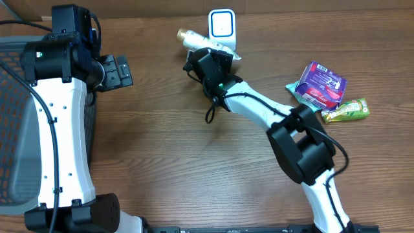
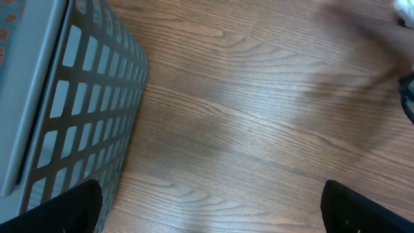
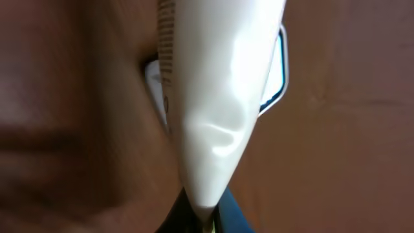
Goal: Scan the item barcode
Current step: 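Carry the white tube right and release it onto the packets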
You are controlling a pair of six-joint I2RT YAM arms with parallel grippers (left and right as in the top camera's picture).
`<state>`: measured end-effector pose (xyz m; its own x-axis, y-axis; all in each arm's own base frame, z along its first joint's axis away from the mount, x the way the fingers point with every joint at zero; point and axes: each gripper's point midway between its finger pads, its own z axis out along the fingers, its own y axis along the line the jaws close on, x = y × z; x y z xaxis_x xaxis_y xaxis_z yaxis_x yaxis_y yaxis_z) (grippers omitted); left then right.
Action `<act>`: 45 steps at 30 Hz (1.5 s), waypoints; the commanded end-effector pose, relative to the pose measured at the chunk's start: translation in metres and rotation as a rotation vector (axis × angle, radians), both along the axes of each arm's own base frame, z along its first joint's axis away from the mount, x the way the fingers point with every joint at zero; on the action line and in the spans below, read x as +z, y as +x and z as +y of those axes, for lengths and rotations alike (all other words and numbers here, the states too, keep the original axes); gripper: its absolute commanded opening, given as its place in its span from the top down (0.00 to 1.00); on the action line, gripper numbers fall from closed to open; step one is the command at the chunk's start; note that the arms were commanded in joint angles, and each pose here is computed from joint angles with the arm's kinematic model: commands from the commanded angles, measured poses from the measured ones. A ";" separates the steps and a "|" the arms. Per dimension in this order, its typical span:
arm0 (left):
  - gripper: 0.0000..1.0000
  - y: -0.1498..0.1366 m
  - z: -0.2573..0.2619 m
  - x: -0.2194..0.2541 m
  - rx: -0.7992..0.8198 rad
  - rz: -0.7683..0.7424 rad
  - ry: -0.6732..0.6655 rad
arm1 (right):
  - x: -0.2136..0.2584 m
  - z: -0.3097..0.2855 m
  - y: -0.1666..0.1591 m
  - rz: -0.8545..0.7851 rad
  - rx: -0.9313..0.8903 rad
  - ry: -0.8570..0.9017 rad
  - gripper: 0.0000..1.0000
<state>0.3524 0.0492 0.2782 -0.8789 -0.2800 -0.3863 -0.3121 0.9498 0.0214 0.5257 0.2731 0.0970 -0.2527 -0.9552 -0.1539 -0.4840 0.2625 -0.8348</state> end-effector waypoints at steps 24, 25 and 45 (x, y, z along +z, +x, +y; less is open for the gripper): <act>0.00 0.000 -0.001 0.000 -0.020 0.001 0.006 | 0.086 -0.338 -0.156 -0.107 -1.767 1.299 0.96; 0.00 0.000 -0.001 0.000 -0.020 0.001 0.006 | 0.072 -0.340 -0.153 -0.057 -1.743 1.310 0.96; 0.00 0.000 -0.001 0.000 -0.020 0.002 0.006 | 0.024 -0.303 -0.158 0.345 -1.465 1.327 0.32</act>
